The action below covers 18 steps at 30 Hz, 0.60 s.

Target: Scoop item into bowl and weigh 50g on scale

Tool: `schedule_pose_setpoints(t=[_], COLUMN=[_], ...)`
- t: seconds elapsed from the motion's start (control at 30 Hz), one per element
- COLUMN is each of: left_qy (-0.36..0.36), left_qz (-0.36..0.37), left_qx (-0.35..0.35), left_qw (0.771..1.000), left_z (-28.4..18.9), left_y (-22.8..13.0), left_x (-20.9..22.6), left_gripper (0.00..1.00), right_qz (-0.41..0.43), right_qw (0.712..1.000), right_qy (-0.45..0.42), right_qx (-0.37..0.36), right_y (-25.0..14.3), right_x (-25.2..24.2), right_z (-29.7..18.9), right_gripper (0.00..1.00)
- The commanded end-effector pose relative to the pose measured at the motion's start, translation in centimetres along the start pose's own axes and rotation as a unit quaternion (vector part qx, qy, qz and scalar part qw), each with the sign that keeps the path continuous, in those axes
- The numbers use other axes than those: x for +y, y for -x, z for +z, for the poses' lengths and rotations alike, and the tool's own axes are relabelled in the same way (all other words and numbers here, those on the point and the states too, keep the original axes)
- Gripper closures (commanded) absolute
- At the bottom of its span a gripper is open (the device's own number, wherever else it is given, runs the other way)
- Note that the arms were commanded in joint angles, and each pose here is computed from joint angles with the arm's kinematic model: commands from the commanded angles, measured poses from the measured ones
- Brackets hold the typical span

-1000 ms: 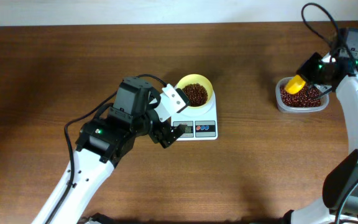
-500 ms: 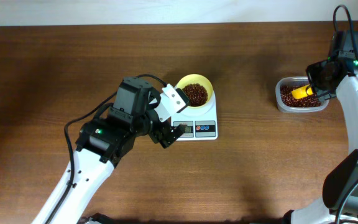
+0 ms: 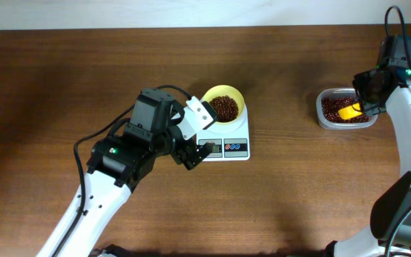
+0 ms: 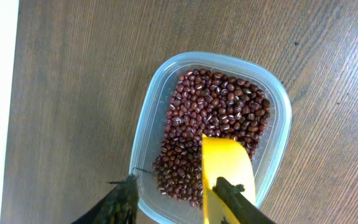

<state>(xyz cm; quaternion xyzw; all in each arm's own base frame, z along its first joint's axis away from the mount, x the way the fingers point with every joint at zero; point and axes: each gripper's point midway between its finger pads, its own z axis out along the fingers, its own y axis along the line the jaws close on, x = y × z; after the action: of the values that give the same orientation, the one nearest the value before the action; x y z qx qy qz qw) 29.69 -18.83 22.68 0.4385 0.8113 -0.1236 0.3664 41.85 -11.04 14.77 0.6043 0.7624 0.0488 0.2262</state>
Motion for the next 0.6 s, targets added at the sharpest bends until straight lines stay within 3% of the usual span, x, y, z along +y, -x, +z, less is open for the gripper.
schedule_pose_setpoints(t=[0.0, 0.4, 0.57], left_qy=[-0.005, -0.005, -0.005], left_qz=[0.006, 0.006, 0.006], left_qx=[-0.004, -0.004, -0.004], left_qw=[1.000, 1.000, 1.000], left_z=[-0.2, -0.2, -0.2], left_y=[0.1, 0.1, 0.1], left_x=[-0.3, -0.3, -0.3], left_gripper=[0.01, 0.01, 0.01], right_qz=[0.001, -0.007, -0.017], right_qw=[1.000, 1.000, 1.000], right_qy=[0.008, 0.008, 0.012], right_qx=[-0.012, -0.013, -0.015], right_y=[0.5, -0.1, -0.8], right_x=[0.7, 1.0, 1.6], right_z=[-0.7, -0.5, -0.6], right_gripper=[0.52, 0.37, 0.26])
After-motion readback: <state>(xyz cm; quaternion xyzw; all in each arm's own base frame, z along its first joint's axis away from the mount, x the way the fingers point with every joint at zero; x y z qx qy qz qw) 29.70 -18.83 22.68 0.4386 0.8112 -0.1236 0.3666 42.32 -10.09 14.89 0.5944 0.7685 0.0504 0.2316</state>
